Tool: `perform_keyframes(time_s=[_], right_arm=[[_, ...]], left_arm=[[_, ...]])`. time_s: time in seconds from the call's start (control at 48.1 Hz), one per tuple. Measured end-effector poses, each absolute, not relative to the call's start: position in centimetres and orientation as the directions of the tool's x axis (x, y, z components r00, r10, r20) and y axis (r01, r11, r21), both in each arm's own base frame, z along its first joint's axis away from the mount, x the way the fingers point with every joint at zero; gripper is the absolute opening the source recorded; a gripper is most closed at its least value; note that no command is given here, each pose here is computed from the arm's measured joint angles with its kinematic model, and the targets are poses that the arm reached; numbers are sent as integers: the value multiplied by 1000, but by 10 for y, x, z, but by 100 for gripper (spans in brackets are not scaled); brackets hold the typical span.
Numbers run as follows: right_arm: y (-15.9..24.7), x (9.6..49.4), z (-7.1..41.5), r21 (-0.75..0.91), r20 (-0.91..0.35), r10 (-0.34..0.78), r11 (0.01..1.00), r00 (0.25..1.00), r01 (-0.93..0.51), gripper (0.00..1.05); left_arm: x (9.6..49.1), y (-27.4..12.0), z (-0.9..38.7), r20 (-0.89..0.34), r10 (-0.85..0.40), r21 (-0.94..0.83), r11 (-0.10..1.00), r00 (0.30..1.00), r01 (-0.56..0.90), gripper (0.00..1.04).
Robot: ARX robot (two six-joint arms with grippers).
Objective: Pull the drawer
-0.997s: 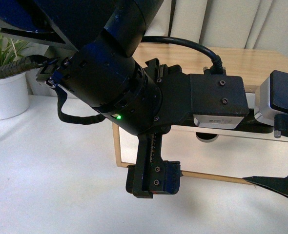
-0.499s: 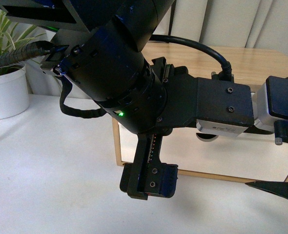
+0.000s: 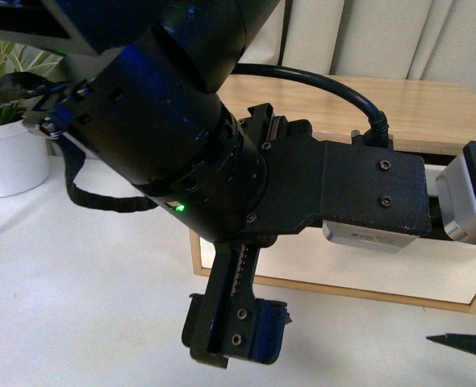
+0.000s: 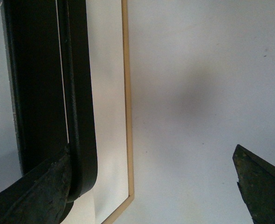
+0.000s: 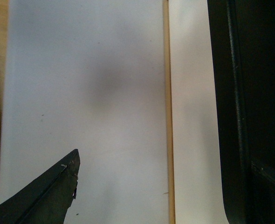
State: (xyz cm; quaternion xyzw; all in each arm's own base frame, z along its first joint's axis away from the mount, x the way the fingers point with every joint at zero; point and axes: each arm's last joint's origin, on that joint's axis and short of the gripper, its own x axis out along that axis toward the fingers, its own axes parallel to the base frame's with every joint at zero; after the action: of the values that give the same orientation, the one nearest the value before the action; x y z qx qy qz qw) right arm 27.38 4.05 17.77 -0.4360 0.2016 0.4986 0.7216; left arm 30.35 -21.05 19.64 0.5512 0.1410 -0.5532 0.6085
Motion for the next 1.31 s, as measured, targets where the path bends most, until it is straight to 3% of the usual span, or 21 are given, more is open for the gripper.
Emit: perform_keyframes(time_s=[0.457,0.623,0.706,0.894,1.06,1.164,1.309], right_arm=[[39,231,181,-401,-753,564,15,339,-916,96],[40,224,177,-448,-720,583,23,376,-894,96],[38,220,175,-486,-674,599,81,432,-870,96],[20,204,187,-524,-465,680,306,568,-795,96],[4,184,195,-521,-320,676,460,664,-719,96],[-10,173,200,-523,-207,617,586,760,-618,96],[-26,159,209,-484,-65,491,745,869,-458,96]], left_arm=[[257,-188,193,-784,-554,503,-299,282,811,99],[252,-186,193,-772,-572,509,-297,276,808,99],[250,-183,192,-736,-616,530,-268,281,804,99],[241,-168,216,-542,-788,572,-91,293,815,98],[232,-143,239,-367,-856,575,98,364,812,98],[222,-124,245,-268,-847,565,248,460,787,98],[204,-93,251,-130,-737,507,525,663,684,98]])
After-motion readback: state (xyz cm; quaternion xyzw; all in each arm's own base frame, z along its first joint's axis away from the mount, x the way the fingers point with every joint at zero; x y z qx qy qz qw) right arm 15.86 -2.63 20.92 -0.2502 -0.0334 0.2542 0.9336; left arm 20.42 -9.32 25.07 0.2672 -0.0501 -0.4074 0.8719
